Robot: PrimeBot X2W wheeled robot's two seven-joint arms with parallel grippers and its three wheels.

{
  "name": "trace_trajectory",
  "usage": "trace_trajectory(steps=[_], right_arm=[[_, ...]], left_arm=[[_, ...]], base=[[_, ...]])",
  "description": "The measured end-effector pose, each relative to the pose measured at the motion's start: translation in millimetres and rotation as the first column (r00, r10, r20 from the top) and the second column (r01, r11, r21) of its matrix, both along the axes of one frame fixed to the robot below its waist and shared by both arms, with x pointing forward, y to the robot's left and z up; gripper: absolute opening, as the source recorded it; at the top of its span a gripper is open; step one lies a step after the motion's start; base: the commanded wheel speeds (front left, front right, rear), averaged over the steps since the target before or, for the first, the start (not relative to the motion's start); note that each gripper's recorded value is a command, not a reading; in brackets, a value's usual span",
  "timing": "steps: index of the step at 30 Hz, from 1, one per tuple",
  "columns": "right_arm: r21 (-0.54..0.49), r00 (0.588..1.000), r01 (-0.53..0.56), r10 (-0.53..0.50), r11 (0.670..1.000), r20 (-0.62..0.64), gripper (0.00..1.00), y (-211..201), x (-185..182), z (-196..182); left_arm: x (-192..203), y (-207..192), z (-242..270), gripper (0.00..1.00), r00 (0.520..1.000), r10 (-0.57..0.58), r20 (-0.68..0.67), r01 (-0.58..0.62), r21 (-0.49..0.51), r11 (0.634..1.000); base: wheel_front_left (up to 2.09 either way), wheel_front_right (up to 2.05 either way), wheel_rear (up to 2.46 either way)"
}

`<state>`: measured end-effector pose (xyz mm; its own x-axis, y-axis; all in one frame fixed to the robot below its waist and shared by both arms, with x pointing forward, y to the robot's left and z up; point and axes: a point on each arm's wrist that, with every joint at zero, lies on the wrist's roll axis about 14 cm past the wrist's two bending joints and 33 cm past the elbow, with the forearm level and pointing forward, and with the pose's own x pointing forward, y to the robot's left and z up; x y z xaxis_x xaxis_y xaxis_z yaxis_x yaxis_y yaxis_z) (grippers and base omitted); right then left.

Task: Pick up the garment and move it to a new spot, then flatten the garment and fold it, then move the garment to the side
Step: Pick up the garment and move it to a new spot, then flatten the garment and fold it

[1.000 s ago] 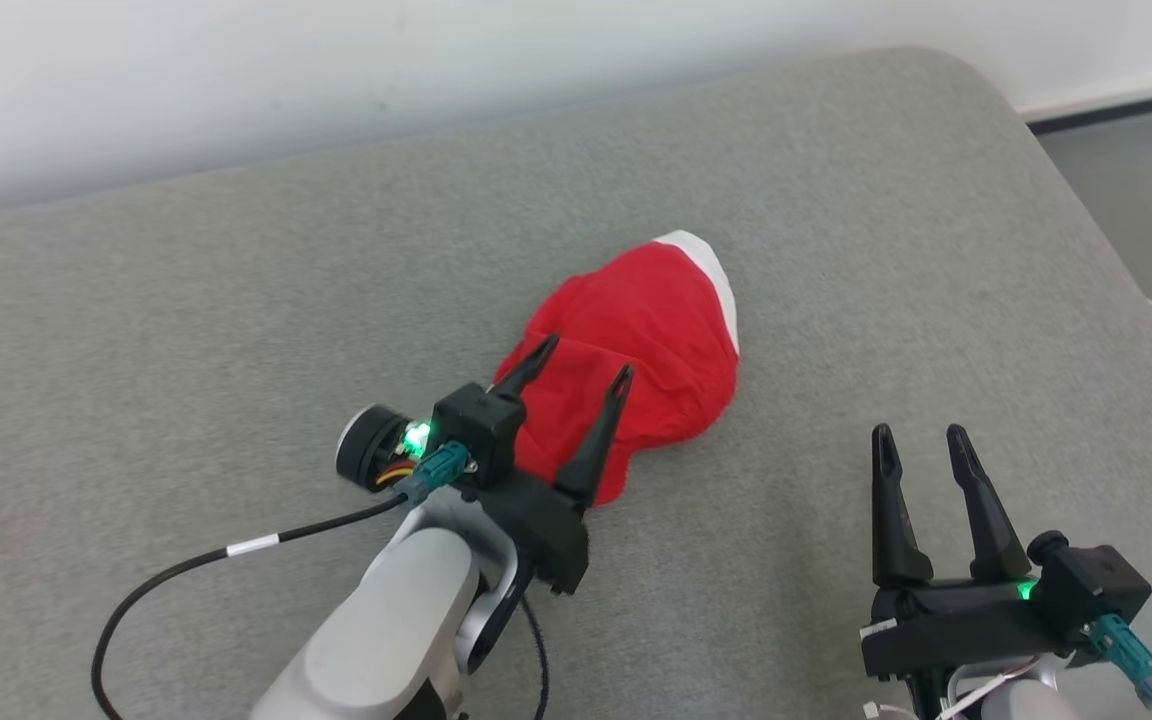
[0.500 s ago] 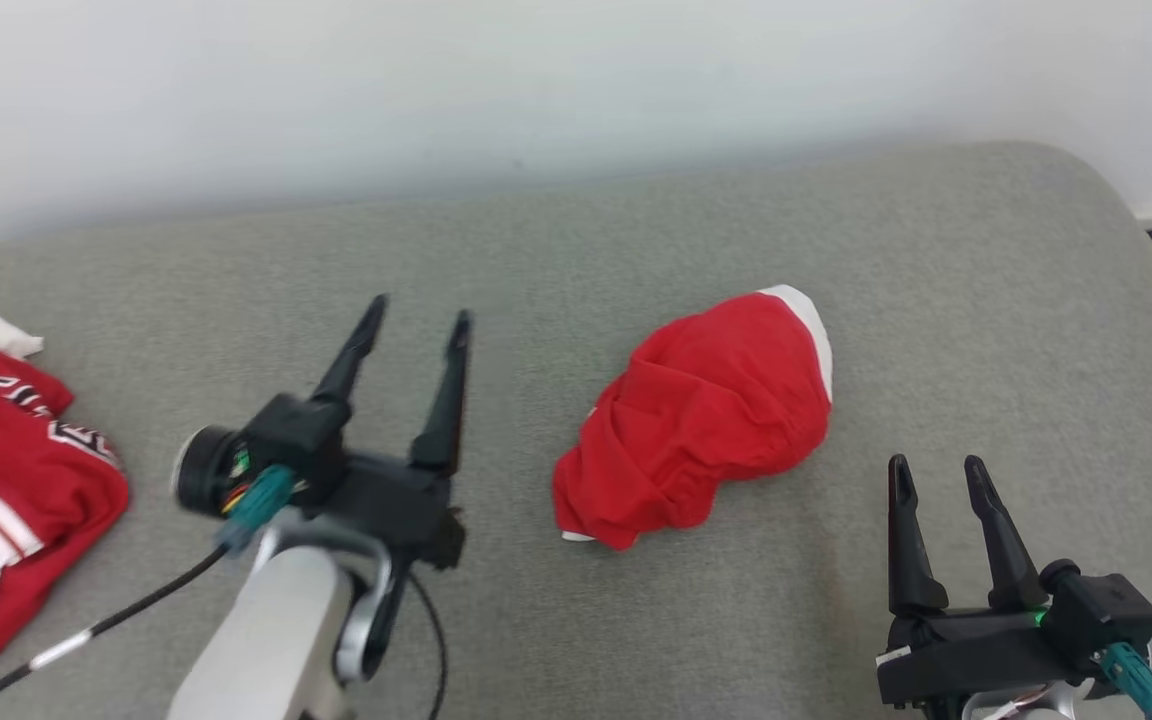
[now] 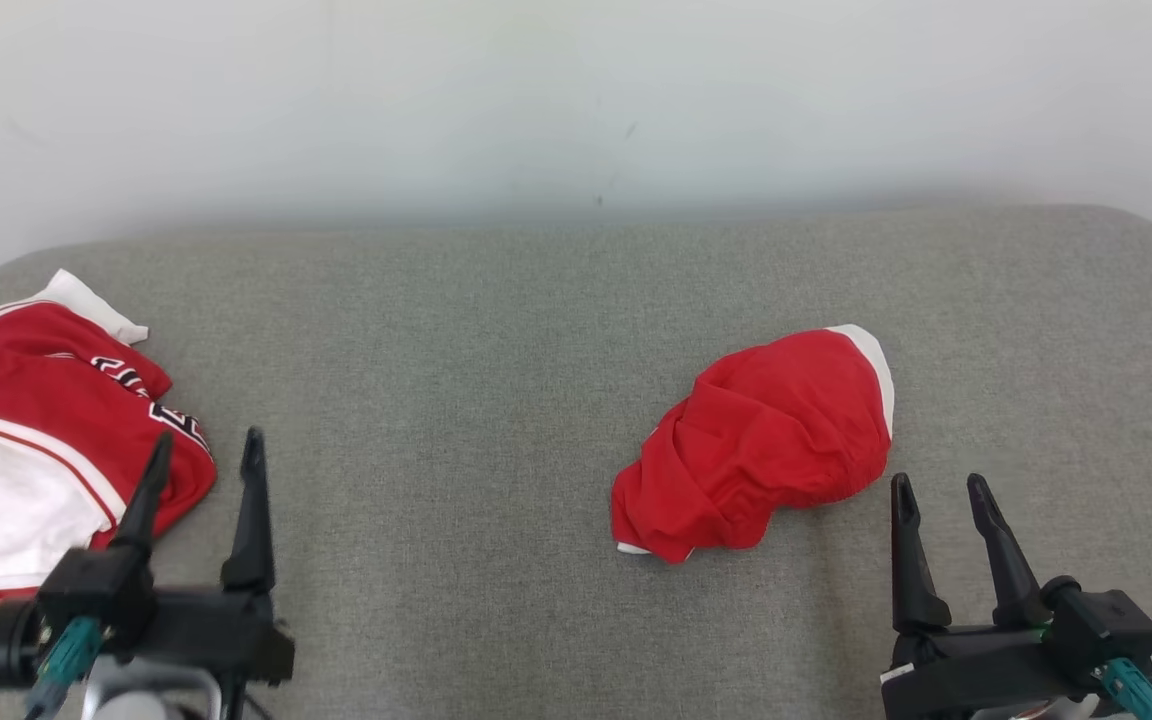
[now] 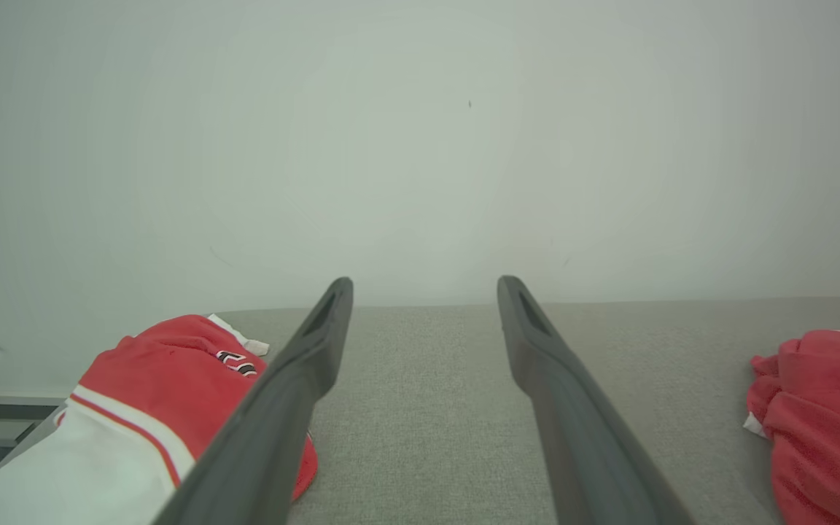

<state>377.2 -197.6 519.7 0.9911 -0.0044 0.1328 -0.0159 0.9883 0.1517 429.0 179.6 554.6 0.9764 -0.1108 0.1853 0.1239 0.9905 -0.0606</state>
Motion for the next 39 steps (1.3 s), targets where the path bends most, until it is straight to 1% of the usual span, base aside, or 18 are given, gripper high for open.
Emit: trace_trajectory(steps=[4,8,9,11,18,28,35,39], right_arm=[[-0.007,1.0,-0.004,0.004,1.0,0.006,1.0,1,-3,2],[-0.01,1.0,-0.007,0.007,1.0,0.005,1.0,2,-6,2],[-0.011,1.0,-0.008,0.008,1.0,0.007,1.0,2,-7,3],[-0.012,1.0,-0.005,0.005,1.0,0.003,1.0,2,-11,1],[-0.012,1.0,-0.001,0.001,1.0,-0.004,1.0,0,-16,-1],[-0.014,1.0,-0.002,0.001,1.0,-0.022,1.0,1,-21,-7],[-0.016,0.999,-0.003,0.002,1.0,-0.034,1.0,1,-23,-10],[-0.016,0.999,0.0,-0.001,1.0,-0.036,1.0,0,-25,-11]], left_arm=[[-17,16,-12,1.0,0.999,0.045,-0.029,-0.045,-0.002,0.999],[-31,24,-24,1.0,0.996,0.065,-0.058,-0.065,0.005,0.998],[-34,25,-25,1.0,0.996,0.074,-0.059,-0.074,-0.007,0.997],[-45,25,-32,1.0,0.994,0.077,-0.073,-0.077,0.013,0.997],[-65,19,-52,1.0,0.989,0.077,-0.128,-0.075,0.014,0.997],[-70,24,-50,1.0,0.989,0.091,-0.115,-0.092,-0.004,0.996],[-70,17,-51,1.0,0.991,0.069,-0.116,-0.07,0.0,0.998],[-71,12,-54,1.0,0.992,0.043,-0.123,-0.04,0.027,0.999]], base=[[0.0,0.0,0.0],[0.0,0.0,0.0],[0.0,0.0,0.0],[0.0,0.0,0.0],[0.0,0.0,0.0],[0.0,0.0,0.0],[0.0,0.0,0.0],[0.0,0.0,0.0]])
